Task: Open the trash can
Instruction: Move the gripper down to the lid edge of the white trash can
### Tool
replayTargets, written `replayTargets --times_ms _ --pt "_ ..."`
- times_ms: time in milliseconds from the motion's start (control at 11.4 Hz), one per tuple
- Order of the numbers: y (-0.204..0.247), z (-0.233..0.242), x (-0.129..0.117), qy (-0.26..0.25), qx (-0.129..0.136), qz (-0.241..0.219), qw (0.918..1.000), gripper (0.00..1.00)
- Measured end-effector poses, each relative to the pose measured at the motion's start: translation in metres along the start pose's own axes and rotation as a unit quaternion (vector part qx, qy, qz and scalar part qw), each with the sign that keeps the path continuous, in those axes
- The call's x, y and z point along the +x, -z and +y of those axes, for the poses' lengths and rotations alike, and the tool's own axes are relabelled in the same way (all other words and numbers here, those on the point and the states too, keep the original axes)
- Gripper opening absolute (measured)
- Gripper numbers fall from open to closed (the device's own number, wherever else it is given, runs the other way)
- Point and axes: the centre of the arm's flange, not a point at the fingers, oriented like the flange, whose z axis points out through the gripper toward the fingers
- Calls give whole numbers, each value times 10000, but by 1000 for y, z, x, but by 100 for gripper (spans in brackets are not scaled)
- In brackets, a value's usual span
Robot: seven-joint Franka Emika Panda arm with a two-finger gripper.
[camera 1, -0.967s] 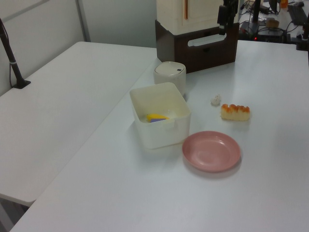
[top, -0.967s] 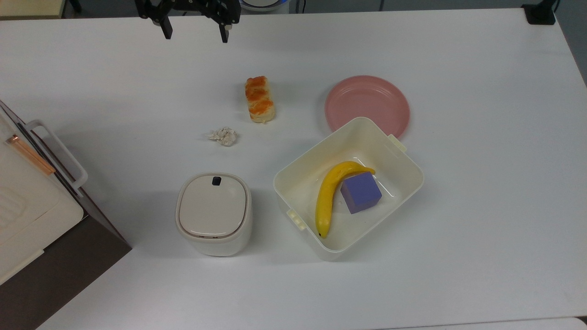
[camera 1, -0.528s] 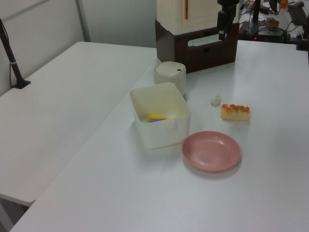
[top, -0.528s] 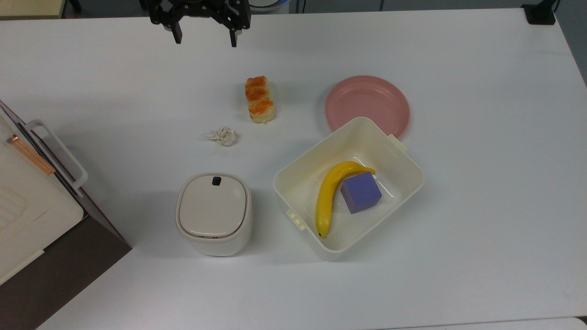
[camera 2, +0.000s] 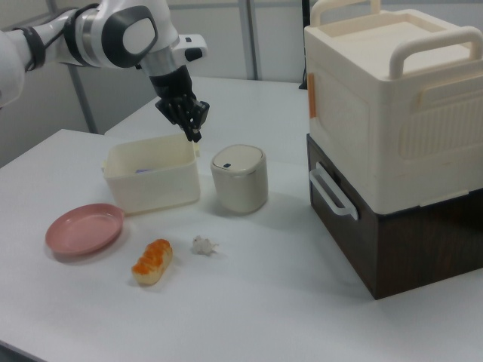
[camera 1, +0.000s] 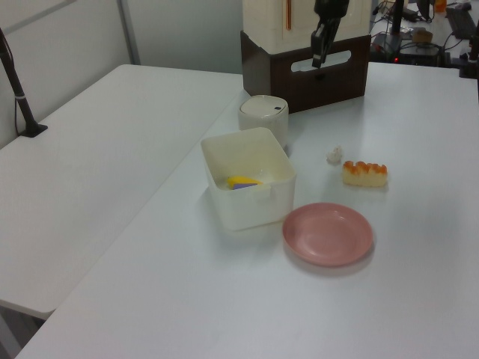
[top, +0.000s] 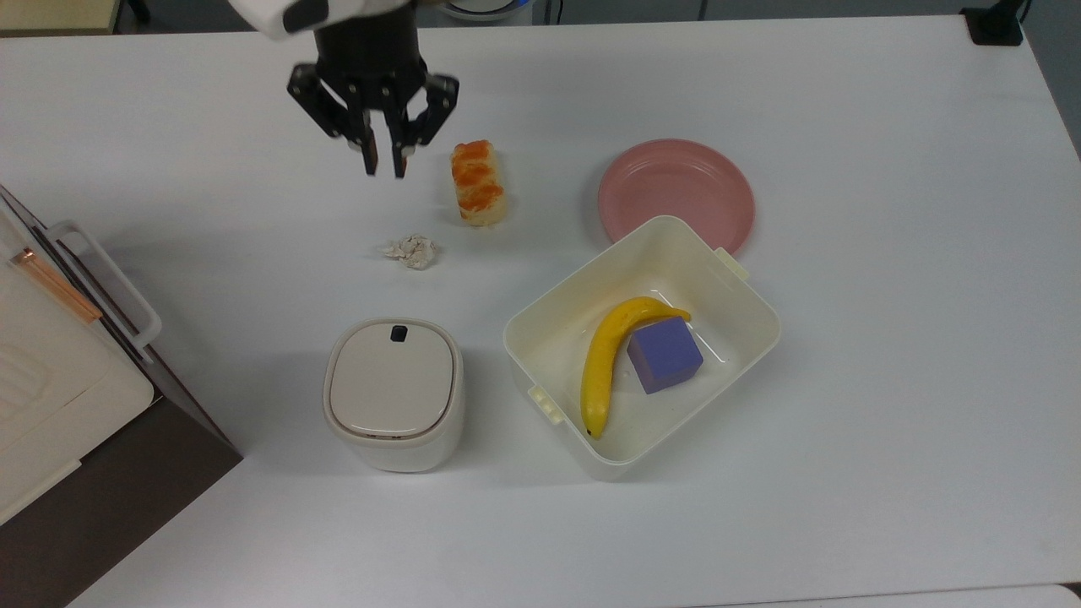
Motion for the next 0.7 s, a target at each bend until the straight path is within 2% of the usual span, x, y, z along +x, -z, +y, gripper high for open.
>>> replayTargets --times_ms 88,176,352,528,616,703 --pt "-7 -2 5 16 -50 -10 10000 6" --pt "-11 -2 8 24 -79 13 10000 1" --pt "-10 -2 15 -50 -91 206 9997 1" --pt "-11 -3 24 -427 -100 422 9981 1" --pt "-16 -2 30 -524 -238 470 9972 1" --pt "-29 -3 38 -629 -504 474 9956 1"
